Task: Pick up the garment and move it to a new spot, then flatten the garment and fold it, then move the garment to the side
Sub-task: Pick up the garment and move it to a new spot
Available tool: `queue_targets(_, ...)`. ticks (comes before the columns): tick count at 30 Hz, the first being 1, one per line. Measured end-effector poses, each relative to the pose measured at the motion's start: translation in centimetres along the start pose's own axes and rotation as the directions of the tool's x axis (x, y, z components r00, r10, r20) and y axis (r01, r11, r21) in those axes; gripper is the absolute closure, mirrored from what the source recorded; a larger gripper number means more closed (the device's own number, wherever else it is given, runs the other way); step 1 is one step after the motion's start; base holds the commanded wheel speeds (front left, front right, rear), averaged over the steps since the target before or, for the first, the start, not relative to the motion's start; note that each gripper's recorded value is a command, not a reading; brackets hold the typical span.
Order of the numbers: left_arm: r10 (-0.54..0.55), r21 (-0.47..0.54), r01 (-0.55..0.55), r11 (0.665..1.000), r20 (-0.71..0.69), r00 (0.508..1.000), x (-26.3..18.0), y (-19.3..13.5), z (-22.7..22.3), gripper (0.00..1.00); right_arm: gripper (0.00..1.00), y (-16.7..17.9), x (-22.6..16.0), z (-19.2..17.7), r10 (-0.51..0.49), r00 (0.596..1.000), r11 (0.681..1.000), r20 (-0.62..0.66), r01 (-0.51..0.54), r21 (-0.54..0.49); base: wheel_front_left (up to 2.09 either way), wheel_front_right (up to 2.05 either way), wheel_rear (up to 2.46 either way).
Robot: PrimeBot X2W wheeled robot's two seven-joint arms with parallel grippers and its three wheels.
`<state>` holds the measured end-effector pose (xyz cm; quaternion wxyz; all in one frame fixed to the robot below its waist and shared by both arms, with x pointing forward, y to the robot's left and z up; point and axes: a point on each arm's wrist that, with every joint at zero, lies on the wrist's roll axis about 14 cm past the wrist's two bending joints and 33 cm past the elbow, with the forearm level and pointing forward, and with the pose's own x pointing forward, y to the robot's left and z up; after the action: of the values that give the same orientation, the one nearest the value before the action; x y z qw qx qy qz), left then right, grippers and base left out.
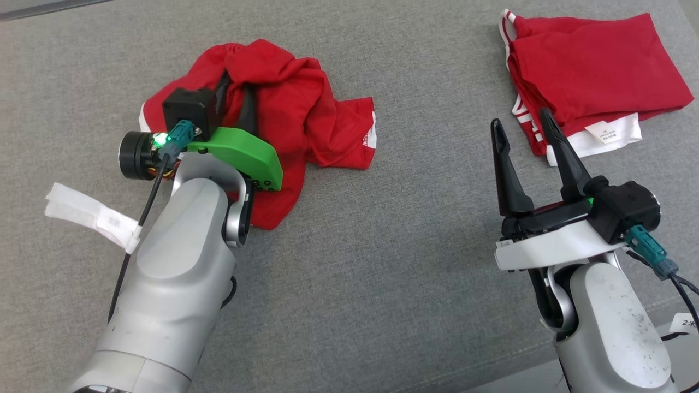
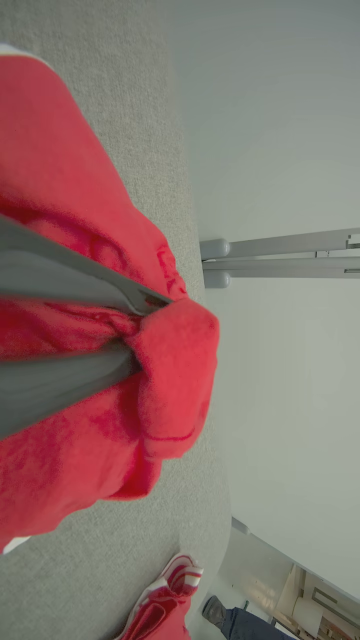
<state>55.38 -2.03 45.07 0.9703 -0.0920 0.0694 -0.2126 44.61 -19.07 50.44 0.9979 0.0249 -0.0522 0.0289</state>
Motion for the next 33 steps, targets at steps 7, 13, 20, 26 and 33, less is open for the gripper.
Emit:
queue_targets(7, -0.013, -0.007, 0.013, 1.0, 0.04, 0.999, 0.3, 0.4, 1.3, 0.0, 0.0, 0.5, 0.4, -0.6, 0.011, 1.0, 1.0, -0.009, -0.011, 0.005, 0.0, 0.0, 0.0)
queue_targets(13, -0.003, 0.004, 0.002, 1.0, 0.169, 0.986, -1.6, 1.3, 5.5, 0.0, 0.0, 2.3, 1.1, -0.4, 0.064, 0.998, 0.998, 0.002, -0.064, 0.015, 0.0, 0.0, 0.0)
queue_targets(20, 0.048, 0.072, -0.07, 0.995, 0.269, 0.962, -6.7, 4.2, 8.6, 0.0, 0.0, 4.7, 1.5, 0.3, 0.14, 0.99, 0.99, 0.025, -0.141, 0.018, 0.0, 0.0, 0.0)
queue_targets(26, 0.074, 0.092, -0.105, 0.99, 0.291, 0.954, -11.9, 5.7, 8.8, 0.0, 0.0, 6.5, 1.3, 1.6, 0.194, 0.979, 0.981, 0.057, -0.195, 0.018, 0.0, 0.0, 0.0)
queue_targets(33, 0.141, 0.083, -0.175, 0.981, 0.313, 0.939, -16.6, 6.8, 8.7, 0.0, 0.0, 7.5, 0.6, 2.9, 0.224, 0.971, 0.974, 0.084, -0.226, 0.011, 0.0, 0.0, 0.0)
